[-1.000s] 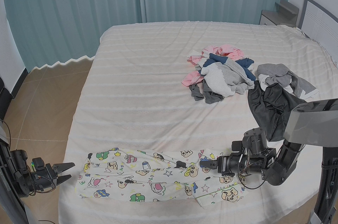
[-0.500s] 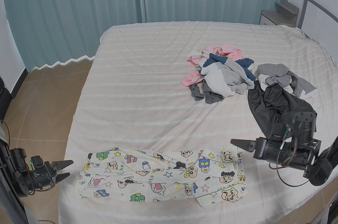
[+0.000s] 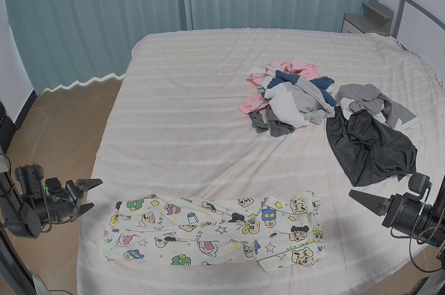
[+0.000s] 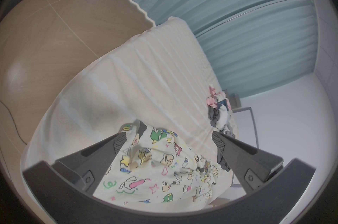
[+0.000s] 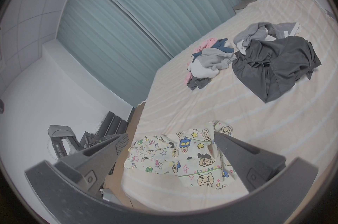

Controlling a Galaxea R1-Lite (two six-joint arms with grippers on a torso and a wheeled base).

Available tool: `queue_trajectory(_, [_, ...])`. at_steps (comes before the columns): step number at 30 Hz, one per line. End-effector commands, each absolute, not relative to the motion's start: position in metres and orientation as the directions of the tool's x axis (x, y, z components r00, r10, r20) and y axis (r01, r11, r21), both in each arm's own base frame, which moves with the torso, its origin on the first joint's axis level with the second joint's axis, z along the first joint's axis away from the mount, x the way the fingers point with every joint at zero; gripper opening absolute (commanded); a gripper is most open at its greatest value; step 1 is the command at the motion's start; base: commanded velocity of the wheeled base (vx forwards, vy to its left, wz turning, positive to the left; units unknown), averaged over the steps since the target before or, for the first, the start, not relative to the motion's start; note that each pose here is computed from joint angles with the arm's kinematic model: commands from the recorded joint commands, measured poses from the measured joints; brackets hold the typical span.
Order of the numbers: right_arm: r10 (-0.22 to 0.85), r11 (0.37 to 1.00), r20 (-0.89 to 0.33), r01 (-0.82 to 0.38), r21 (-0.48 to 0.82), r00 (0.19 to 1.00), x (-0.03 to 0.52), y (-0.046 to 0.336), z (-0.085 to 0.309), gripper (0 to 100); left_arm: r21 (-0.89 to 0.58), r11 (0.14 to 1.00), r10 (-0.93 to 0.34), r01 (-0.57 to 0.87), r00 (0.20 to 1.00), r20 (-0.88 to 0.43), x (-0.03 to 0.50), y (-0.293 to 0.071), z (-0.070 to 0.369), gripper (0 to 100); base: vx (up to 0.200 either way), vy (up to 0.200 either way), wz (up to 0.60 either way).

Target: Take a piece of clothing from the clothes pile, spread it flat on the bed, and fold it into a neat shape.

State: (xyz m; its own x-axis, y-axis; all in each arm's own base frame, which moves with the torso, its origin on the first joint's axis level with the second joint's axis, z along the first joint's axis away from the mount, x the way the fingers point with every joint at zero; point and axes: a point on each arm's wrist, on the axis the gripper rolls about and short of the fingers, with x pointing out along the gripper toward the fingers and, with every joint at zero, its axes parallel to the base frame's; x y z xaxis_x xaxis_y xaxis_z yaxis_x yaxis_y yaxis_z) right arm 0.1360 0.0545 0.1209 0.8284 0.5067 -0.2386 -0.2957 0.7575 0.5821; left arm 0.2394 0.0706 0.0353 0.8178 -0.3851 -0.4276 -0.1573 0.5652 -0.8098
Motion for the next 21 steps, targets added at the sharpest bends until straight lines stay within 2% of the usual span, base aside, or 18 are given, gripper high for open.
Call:
queue_trajectory(1, [0.548,0.712,-0.135,-0.376,0.593,0.825,0.109,0.045,0.134,100,-0.688,0.642,-0.281,-0.338,0.731,-0.621,0.329,0.026,0.082,100,0.0,0.0,0.0])
queue_trajectory(5, [0.578,0.696,-0.133,-0.401,0.595,0.805,0.11,0.047,0.135,100,-0.603,0.706,-0.306,-0.372,0.608,-0.733,0.345,0.014,0.07,100,0.0,0.0,0.0])
queue_trajectory(13, [0.579,0.697,-0.131,-0.405,0.592,0.805,0.109,0.046,0.135,100,-0.556,0.739,-0.319,-0.381,0.528,-0.787,0.359,0.001,0.035,100,0.0,0.0,0.0])
queue_trajectory(21, [0.579,0.698,-0.131,-0.406,0.59,0.805,0.109,0.046,0.135,100,-0.533,0.751,-0.316,-0.39,0.496,-0.809,0.363,-0.002,0.017,100,0.0,0.0,0.0])
